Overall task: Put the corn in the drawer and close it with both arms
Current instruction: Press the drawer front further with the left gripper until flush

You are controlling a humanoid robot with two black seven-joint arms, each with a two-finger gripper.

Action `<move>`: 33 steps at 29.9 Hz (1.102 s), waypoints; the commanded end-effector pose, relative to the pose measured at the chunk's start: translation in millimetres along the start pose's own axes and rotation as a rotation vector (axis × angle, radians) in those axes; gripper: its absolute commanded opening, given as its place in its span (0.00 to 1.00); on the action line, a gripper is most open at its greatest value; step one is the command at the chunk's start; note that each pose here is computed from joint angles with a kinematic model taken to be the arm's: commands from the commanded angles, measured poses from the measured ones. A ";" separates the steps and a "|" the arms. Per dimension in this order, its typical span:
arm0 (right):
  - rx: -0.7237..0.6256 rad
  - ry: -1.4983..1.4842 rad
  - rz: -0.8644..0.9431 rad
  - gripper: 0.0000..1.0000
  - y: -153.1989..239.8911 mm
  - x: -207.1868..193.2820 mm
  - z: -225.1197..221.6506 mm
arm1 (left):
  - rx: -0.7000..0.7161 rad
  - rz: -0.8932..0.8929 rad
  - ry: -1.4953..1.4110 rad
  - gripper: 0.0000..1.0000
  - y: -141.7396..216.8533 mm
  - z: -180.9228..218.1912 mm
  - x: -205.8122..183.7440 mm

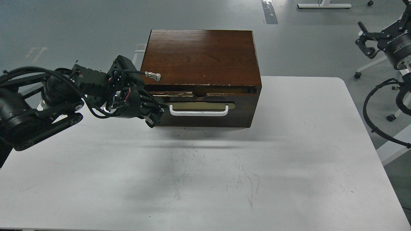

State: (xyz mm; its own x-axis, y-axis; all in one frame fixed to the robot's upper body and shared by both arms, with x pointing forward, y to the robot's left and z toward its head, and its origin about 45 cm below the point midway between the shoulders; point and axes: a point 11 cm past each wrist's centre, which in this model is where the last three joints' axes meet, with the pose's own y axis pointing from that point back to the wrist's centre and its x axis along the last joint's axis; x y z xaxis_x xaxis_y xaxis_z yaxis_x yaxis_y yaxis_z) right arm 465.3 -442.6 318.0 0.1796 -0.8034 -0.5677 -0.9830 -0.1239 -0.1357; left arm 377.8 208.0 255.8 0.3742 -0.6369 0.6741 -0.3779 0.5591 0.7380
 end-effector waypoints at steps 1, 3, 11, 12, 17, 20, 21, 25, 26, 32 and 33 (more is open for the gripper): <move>0.003 0.006 0.004 1.00 1.1 1.6 -3.4 | -0.026 -0.002 -0.007 0.00 -1.8 8.8 -1.9; 0.003 0.006 0.004 1.00 1.1 1.6 -3.4 | -0.036 0.001 -0.013 0.00 -1.9 12.7 -1.1; 0.005 0.009 0.006 1.00 1.8 2.5 -5.5 | -0.061 0.004 -0.020 0.00 -2.1 18.1 0.3; 0.006 0.011 0.006 1.00 2.1 2.8 -6.2 | -0.078 0.007 -0.028 0.00 -2.3 23.0 1.9; 0.005 0.010 0.008 1.00 2.5 3.3 -5.7 | -0.128 0.024 -0.057 0.00 -3.0 39.5 9.6; 0.005 0.010 0.008 1.00 2.5 3.3 -5.7 | -0.117 0.027 -0.053 0.00 -2.8 36.3 11.5; 0.006 0.012 0.008 1.00 2.7 3.6 -6.4 | -0.119 0.029 -0.050 0.00 -2.9 36.3 12.4; 0.005 0.012 0.009 1.00 3.1 4.1 -6.0 | -0.099 0.025 -0.035 0.00 -2.5 29.5 10.2; 0.005 0.012 0.009 1.00 3.1 4.1 -6.0 | -0.093 0.023 -0.031 0.00 -2.4 27.4 9.5; 0.006 0.010 0.009 1.00 2.8 3.7 -5.6 | -0.072 0.018 -0.015 0.00 -2.9 20.4 6.5; 0.006 0.010 0.009 1.00 2.8 3.7 -5.6 | -0.070 0.019 -0.012 0.00 -3.6 19.5 6.3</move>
State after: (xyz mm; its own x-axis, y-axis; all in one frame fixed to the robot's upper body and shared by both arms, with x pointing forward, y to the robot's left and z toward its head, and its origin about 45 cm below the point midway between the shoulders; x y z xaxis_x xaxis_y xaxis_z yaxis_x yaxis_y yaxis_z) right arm 462.9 -449.4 319.9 0.1703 -0.8106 -0.5602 -0.9844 -0.1139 -0.1345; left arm 362.5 189.9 258.3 0.3497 -0.6356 0.6882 -0.3177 0.6106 0.7254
